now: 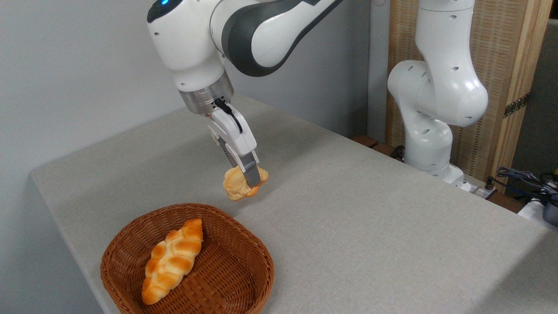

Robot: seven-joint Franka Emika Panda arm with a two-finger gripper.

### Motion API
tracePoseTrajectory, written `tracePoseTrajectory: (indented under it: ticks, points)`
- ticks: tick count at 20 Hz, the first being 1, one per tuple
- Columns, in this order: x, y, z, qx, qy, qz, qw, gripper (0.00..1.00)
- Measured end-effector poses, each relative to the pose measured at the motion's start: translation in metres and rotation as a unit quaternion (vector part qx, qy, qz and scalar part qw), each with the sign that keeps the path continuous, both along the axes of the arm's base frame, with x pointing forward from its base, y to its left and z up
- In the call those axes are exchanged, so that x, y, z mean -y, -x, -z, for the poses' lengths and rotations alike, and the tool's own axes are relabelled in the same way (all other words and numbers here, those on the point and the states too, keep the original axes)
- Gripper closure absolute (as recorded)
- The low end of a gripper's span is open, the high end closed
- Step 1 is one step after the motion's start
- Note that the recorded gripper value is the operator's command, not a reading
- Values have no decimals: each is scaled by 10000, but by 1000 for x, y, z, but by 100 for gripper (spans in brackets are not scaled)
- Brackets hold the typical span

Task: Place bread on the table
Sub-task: 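Carry the bun out of the basket and lower it onto the table, then open the gripper to release the bun on the table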

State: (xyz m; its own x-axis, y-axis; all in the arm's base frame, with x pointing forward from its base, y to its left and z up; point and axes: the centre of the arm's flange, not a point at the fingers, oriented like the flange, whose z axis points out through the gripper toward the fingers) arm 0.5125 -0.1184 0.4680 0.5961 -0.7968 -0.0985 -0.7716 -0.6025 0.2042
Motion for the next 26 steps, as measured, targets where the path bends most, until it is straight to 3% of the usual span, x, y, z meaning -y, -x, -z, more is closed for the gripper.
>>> tracePoseTrajectory:
  ticks: [20,26]
  points:
    - [0,-2,7,-54,-10,0,10000,0]
    - [2,-17,-29,580,114,-39,9982,0]
